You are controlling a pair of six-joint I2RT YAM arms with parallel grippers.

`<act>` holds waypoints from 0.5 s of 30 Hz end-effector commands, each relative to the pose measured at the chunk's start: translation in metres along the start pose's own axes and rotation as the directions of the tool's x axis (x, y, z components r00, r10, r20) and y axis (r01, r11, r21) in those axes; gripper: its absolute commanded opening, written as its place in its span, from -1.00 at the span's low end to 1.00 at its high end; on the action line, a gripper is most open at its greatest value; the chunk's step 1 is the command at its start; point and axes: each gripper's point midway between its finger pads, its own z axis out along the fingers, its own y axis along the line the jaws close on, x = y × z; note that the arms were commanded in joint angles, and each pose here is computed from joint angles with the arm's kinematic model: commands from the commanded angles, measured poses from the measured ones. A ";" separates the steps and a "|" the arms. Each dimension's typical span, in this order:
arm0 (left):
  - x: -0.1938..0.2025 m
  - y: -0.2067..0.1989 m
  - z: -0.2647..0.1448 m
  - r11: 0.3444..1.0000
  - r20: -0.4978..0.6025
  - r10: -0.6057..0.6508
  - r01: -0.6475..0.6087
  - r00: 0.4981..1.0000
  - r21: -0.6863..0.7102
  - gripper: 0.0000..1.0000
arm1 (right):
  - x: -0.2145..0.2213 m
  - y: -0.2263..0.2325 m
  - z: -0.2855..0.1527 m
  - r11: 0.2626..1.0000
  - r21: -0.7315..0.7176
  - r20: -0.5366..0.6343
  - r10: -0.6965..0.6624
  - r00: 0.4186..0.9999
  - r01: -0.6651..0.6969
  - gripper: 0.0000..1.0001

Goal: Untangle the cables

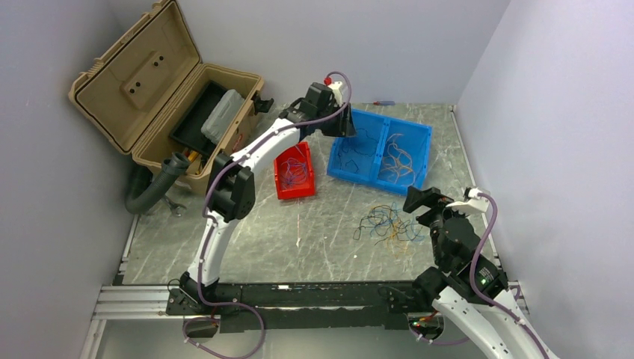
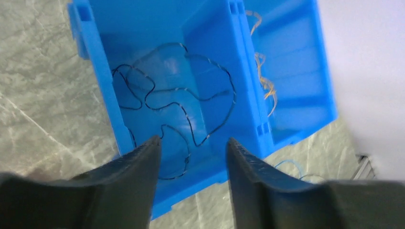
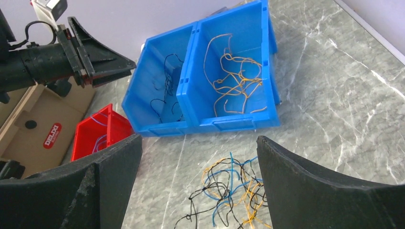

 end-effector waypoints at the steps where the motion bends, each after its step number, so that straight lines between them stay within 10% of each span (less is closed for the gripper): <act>1: -0.011 -0.027 -0.017 0.997 0.016 0.075 -0.075 0.997 -0.001 0.48 | -0.004 0.007 -0.003 1.000 -0.014 -0.022 0.017 1.000 -0.017 0.82; 5: -0.027 -0.044 -0.058 0.993 0.066 0.121 -0.122 0.990 0.007 0.98 | 0.007 0.012 -0.001 1.000 -0.013 -0.099 -0.019 0.995 0.018 0.85; 15: 0.003 -0.087 -0.169 0.968 0.086 0.249 -0.249 0.965 -0.012 0.99 | 0.070 0.014 -0.002 0.998 0.004 -0.370 -0.060 0.927 0.066 0.87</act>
